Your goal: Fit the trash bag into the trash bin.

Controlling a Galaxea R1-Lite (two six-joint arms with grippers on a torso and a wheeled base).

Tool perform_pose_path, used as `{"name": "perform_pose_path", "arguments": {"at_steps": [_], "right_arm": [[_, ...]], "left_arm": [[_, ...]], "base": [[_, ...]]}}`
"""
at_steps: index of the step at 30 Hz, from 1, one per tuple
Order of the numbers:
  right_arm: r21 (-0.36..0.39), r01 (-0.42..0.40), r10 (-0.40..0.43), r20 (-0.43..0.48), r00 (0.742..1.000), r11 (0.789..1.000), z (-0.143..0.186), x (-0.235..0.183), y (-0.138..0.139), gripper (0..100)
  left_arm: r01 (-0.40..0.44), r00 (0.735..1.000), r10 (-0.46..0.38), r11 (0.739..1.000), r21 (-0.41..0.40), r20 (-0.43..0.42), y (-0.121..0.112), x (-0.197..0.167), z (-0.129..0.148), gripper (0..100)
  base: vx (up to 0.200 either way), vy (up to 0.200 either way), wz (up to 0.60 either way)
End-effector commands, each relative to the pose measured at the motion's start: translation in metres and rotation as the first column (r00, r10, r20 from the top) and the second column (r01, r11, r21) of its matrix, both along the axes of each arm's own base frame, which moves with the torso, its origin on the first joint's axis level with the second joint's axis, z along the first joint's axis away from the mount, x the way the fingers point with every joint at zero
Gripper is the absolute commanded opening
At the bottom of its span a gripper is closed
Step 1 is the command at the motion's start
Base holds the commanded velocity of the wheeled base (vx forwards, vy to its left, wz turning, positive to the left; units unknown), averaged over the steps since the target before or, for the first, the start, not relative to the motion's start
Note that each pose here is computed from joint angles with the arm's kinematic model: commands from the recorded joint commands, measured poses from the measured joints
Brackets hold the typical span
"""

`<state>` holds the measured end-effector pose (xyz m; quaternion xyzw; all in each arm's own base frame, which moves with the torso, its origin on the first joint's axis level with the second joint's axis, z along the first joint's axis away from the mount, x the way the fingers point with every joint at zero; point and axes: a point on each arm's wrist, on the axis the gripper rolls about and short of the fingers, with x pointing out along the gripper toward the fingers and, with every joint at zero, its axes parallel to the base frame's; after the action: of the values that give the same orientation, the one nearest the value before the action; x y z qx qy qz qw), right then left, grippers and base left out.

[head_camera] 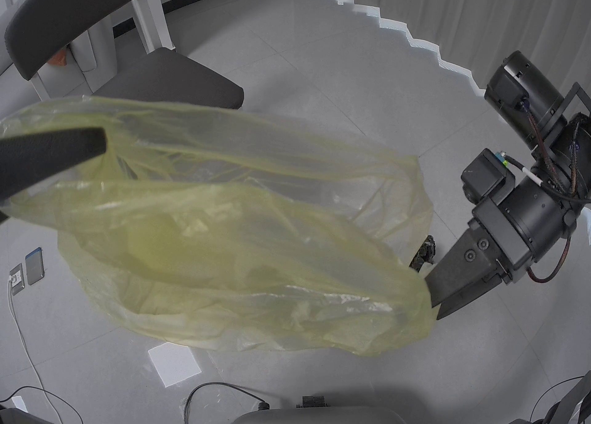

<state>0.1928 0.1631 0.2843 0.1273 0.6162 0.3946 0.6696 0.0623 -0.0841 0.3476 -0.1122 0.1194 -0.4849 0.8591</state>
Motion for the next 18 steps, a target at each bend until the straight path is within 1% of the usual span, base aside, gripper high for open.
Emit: {"name": "perform_pose_path", "arguments": {"at_steps": [1, 6, 11, 15, 18], "right_arm": [[-0.007, -0.001, 0.001, -0.008, 1.000, 1.000, -0.002, 0.000, 0.000, 100], [-0.011, 0.000, 0.000, -0.011, 1.000, 1.000, -0.004, 0.001, 0.001, 100], [-0.028, -0.003, 0.002, -0.035, 0.999, 1.000, -0.011, 0.005, 0.004, 100], [-0.061, -0.042, 0.039, -0.051, 0.998, 0.997, -0.028, 0.010, 0.008, 100], [-0.063, -0.047, 0.044, -0.052, 0.998, 0.997, -0.033, 0.014, 0.010, 100]], "left_arm": [[-0.002, 1.000, 0.002, 1.000, 0.001, -0.001, -0.001, 0.001, 0.000, 0], [-0.001, 1.000, 0.001, 1.000, -0.007, 0.005, -0.003, 0.002, 0.000, 0], [-0.001, 1.000, 0.001, 1.000, -0.010, 0.008, -0.004, 0.003, 0.001, 0], [-0.002, 1.000, 0.002, 1.000, -0.010, 0.006, -0.004, 0.003, 0.001, 0], [-0.002, 1.000, 0.002, 1.000, -0.009, 0.005, -0.004, 0.003, 0.000, 0]], "base": [[0.000, 0.000, 0.00], [0.000, 0.000, 0.00], [0.000, 0.000, 0.00], [0.000, 0.000, 0.00], [0.000, 0.000, 0.00]]}}
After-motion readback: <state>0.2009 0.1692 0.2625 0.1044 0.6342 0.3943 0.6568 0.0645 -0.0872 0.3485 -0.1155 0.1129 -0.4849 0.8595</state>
